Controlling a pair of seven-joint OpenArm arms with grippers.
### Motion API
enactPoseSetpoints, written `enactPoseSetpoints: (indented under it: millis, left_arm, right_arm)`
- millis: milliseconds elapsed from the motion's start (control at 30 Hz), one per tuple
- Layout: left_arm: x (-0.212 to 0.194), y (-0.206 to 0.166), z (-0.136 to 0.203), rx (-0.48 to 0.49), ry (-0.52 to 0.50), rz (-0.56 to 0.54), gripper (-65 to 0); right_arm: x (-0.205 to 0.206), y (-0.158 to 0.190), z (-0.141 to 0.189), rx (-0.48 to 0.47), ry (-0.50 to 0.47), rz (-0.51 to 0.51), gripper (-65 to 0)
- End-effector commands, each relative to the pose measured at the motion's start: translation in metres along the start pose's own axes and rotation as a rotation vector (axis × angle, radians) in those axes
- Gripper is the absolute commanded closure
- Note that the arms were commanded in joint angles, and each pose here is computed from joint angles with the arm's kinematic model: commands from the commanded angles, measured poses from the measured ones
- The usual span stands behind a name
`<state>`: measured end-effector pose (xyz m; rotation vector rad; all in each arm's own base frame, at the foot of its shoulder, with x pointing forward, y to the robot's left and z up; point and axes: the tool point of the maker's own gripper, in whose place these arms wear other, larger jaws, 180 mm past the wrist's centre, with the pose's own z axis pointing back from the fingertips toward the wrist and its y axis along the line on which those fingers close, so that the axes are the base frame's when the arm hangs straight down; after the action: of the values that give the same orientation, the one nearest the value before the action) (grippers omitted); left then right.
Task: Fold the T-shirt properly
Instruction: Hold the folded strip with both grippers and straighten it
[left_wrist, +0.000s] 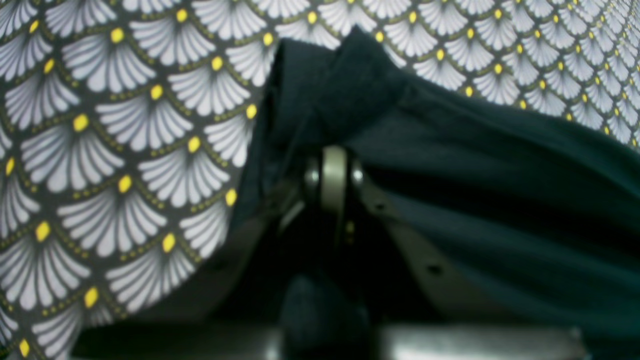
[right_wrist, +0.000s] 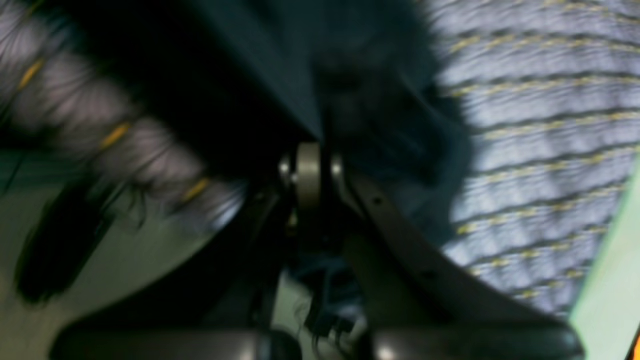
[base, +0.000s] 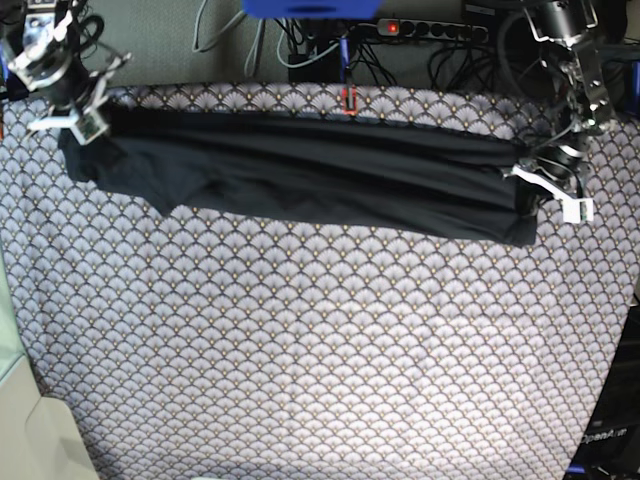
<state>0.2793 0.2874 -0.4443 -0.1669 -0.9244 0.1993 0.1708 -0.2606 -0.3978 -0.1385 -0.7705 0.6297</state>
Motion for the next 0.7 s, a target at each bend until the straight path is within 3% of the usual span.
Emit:
enactPoseSetpoints:
  millis: [0,67,167,333,667]
  left_arm:
    - [-0.034,0.032,0.012,0.123,0.156,-0.047,0.0]
    - [-0.035,0.032,0.014,0.124,0.155,-0.051,0.0]
    - [-0.034,0.032,0.014,0.124,0.154,-0.051,0.0]
    - [-0.034,0.032,0.014,0.124,0.154,-0.051,0.0]
    - [-0.033,0.032,0.013,0.124,0.152,-0.052,0.0]
  right_arm:
    - [-0.005,-0.025,0.006,-0.075,0.027,0.019,0.0]
    - [-0.004,-0.038,0.007,-0.111,0.023,0.012,-1.4]
    - [-0.007,-0.049,0.012,-0.145,0.031,0.006,-8.8]
    - [-0.01,-0.048,0.014,-0.144,0.04,0.004,-17.0]
    - [-0.036,-0.051,0.009,-0.122,0.093,-0.018,-19.7]
